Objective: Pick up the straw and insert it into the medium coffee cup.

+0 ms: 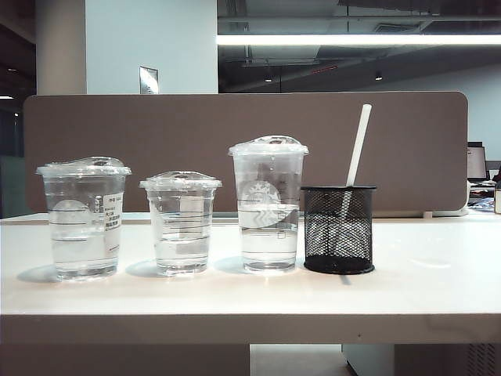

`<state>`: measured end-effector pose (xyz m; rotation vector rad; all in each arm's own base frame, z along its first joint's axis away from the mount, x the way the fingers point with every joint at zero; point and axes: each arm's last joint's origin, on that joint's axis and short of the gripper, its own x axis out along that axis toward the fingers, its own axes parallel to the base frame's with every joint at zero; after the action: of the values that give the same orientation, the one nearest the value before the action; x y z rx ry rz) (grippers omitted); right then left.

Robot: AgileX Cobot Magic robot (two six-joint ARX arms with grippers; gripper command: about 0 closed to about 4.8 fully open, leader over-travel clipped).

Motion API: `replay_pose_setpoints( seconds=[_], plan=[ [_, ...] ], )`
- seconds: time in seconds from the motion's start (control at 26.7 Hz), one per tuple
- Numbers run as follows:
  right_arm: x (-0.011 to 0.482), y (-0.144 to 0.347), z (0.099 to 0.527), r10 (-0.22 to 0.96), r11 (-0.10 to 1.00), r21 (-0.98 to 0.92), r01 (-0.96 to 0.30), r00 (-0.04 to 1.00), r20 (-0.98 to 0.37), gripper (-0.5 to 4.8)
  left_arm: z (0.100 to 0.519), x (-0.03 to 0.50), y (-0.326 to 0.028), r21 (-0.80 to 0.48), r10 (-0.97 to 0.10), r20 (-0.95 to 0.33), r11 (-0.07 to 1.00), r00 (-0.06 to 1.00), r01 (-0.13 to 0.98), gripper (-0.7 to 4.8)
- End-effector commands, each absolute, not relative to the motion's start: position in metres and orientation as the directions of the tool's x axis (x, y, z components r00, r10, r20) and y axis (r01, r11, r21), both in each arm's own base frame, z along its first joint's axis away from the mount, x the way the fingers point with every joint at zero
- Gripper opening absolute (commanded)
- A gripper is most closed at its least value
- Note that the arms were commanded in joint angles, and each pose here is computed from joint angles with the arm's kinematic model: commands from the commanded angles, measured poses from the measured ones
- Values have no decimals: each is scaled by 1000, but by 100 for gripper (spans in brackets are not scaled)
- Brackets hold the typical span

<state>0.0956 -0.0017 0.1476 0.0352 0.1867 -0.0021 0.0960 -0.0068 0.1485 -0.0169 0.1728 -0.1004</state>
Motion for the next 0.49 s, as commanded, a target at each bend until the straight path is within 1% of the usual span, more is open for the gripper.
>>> replay_pose_setpoints(
  seconds=[0.04,0.49],
  plan=[
    [96,-2,147,3,999,37,3,984,-178,0,148,96,-7,-14,-97,-179,995,979,96,-4],
    [96,-2,147,3,999,37,4,984,-178,0,148,96,-5,-23,-76,-180,997,981,73,-4]
  ],
)
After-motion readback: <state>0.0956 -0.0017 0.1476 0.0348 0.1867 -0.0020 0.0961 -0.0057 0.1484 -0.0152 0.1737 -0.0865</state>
